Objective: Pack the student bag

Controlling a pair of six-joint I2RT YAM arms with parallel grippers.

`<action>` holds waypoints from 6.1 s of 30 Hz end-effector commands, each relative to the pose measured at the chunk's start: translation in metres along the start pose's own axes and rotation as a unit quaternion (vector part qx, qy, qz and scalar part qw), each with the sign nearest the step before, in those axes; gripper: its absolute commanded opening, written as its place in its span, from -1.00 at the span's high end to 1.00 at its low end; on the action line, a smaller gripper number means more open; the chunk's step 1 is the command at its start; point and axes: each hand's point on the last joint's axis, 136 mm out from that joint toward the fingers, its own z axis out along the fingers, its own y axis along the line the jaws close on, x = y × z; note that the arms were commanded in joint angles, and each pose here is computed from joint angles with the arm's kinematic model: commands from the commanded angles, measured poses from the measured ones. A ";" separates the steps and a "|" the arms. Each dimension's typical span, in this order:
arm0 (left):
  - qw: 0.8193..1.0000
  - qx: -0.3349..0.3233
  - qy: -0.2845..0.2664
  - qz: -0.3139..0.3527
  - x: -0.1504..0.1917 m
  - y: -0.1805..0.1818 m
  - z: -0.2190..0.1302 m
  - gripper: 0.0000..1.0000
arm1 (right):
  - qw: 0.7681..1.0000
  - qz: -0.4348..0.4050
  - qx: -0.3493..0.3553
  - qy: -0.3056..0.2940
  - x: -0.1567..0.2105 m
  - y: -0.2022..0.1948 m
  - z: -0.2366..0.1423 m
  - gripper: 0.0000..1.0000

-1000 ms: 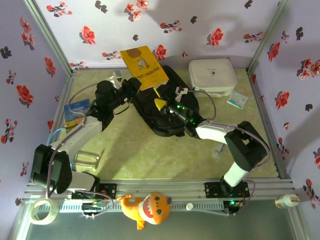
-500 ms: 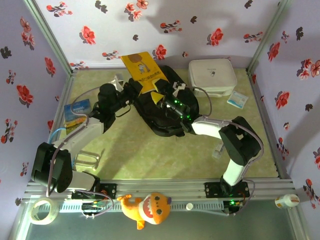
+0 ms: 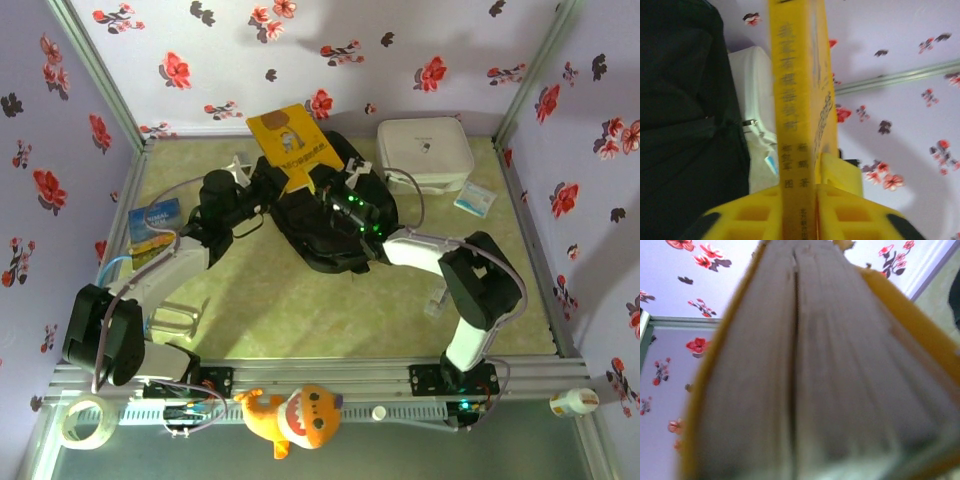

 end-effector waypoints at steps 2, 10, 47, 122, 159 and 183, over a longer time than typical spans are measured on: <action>0.996 -0.007 0.008 0.092 0.000 -0.016 -0.010 -0.28 | 0.997 -0.057 0.017 -0.042 -0.031 0.009 -0.025 0.87; 0.938 -0.095 0.145 0.301 0.046 0.025 -0.014 -0.99 | 0.973 -0.167 0.135 -0.084 -0.066 -0.004 -0.083 0.92; 0.567 -0.131 0.510 0.634 0.198 0.127 0.055 0.04 | 0.912 -0.170 0.327 -0.178 -0.123 -0.046 -0.226 0.86; 0.822 -0.058 0.199 0.531 0.073 -0.031 0.070 1.00 | 0.965 -0.041 0.258 -0.005 -0.057 -0.054 -0.171 0.86; 0.830 -0.051 0.193 0.520 0.072 -0.037 0.059 1.00 | 0.950 0.005 0.312 0.005 -0.091 -0.188 -0.069 0.43; 0.896 -0.141 0.149 0.395 0.035 0.038 0.026 -0.82 | 0.872 -0.198 0.419 -0.155 -0.124 -0.072 -0.229 -0.71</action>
